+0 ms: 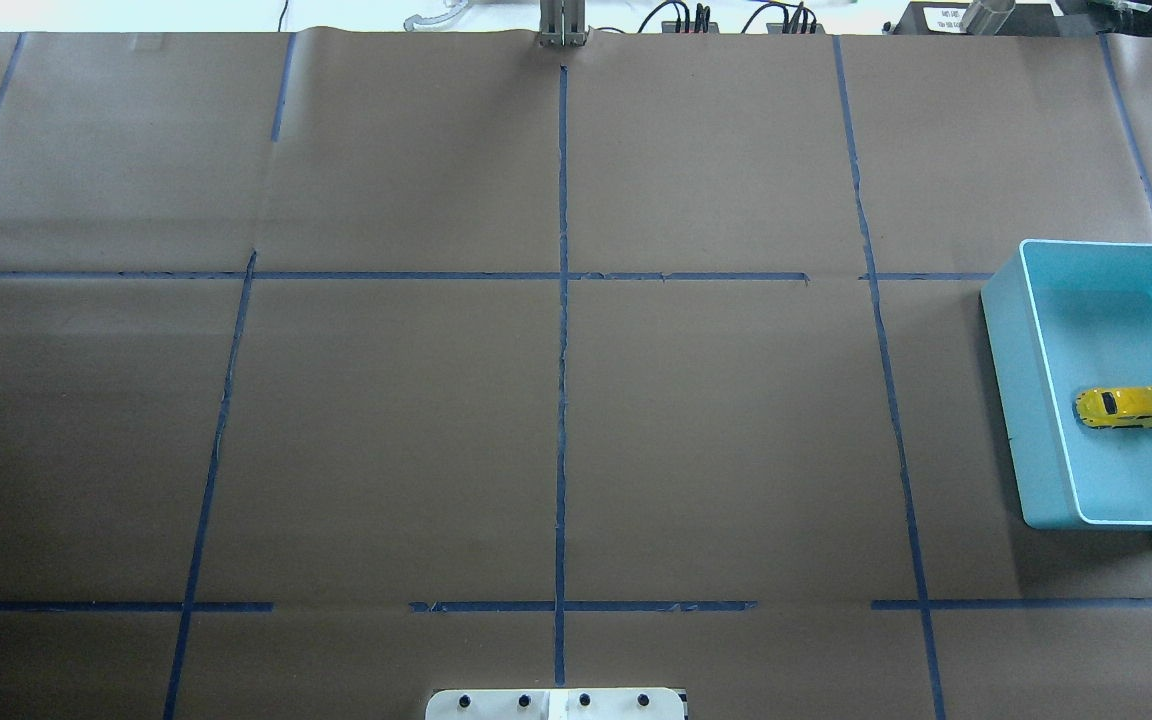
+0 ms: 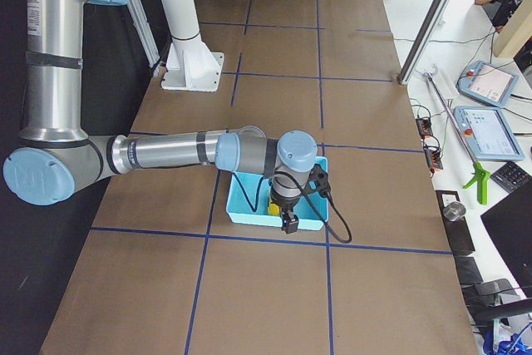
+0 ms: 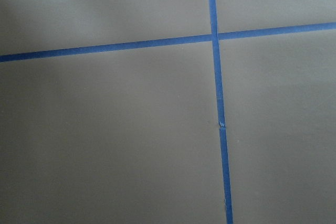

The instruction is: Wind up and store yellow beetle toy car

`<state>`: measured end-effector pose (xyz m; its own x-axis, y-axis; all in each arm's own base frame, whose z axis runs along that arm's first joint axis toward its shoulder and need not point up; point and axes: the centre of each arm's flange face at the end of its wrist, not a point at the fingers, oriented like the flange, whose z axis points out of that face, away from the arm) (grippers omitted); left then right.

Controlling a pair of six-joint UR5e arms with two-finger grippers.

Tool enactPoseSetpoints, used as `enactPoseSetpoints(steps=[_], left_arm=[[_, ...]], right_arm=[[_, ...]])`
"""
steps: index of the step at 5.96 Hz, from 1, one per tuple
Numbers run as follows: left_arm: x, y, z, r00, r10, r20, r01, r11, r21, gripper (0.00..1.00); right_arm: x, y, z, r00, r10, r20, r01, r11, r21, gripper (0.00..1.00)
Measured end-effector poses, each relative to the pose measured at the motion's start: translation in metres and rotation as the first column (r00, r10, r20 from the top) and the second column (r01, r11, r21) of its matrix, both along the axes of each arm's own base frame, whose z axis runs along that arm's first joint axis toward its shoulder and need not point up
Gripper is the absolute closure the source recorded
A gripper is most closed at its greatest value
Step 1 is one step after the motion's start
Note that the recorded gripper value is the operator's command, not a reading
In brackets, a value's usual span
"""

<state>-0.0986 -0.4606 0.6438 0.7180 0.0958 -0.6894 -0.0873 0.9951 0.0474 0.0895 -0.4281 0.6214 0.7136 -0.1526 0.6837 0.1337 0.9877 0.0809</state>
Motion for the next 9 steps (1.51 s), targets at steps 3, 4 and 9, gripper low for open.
enactPoseSetpoints(steps=[3, 4, 9], left_arm=[[0.0, -0.002, -0.001, 1.0, 0.0, 0.002, 0.0, 0.999, 0.033, 0.0], [0.0, -0.003, -0.001, 1.0, -0.001, 0.003, 0.001, 0.999, 0.043, 0.0], [0.0, -0.002, -0.001, 1.0, -0.007, 0.003, 0.007, 0.999, 0.041, 0.0]], right_arm=[[-0.007, -0.004, 0.006, 0.951, 0.283, -0.128, -0.306, 0.925, -0.225, 0.0], [-0.019, -0.005, 0.012, 0.952, 0.27, -0.144, -0.298, 0.926, -0.234, 0.0], [-0.028, 0.007, 0.036, 0.984, 0.159, -0.079, -0.173, 0.961, -0.214, 0.0]])
